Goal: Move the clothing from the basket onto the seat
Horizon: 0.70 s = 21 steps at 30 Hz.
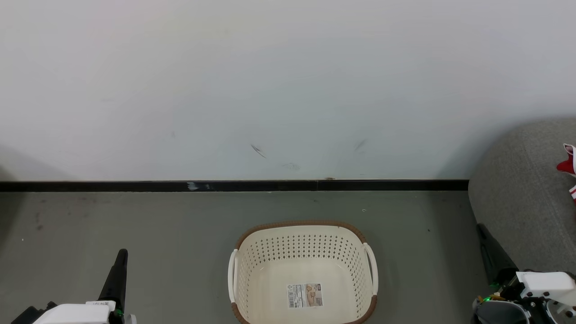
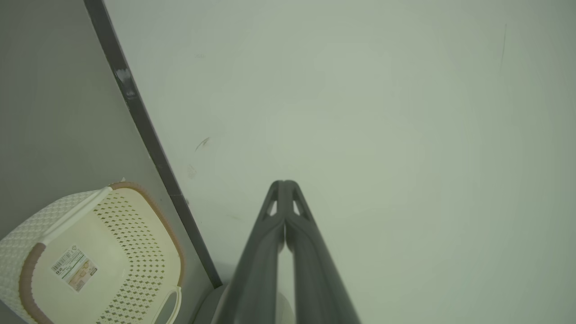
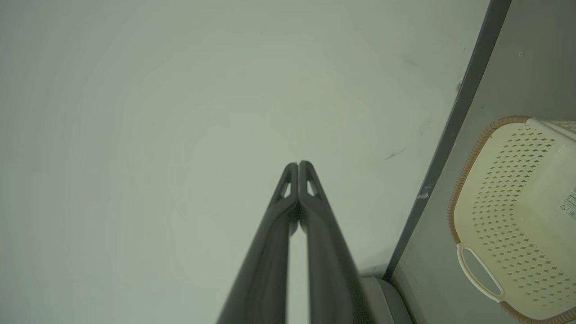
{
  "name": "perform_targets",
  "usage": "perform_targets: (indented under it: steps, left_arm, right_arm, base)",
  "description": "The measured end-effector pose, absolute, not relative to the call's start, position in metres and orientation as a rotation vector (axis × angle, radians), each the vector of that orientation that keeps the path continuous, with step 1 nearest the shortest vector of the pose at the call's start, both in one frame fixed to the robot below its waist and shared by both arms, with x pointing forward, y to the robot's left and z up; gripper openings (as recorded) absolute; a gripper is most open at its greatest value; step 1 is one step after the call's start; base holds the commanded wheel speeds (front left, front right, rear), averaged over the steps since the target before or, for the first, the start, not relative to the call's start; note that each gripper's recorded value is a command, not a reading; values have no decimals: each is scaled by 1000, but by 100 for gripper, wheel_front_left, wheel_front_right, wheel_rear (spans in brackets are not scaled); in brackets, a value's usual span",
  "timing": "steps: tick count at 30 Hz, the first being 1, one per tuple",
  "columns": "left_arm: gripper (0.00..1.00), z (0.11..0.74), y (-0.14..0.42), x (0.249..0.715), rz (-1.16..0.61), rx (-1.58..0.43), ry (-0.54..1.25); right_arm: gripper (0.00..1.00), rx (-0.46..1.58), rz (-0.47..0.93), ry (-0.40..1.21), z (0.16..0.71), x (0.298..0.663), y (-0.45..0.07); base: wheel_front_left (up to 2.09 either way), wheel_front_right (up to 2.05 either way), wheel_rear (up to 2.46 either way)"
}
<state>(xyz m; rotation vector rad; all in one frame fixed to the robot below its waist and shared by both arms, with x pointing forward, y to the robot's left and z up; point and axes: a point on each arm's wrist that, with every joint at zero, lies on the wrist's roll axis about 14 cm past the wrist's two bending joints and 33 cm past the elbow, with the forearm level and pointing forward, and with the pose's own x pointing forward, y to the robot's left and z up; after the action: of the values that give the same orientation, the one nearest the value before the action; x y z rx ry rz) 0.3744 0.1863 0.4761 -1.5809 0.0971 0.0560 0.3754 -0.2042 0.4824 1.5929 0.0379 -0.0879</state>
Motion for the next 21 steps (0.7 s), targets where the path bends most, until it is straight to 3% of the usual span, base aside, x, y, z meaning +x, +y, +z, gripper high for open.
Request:
perform_targets:
  steps: [21]
  left_arm:
    - [0,477,187,375,55,-1582,95]
  right_arm:
    - [0,1593,-90,36,482,375,-205]
  base:
    - [0,0,0]
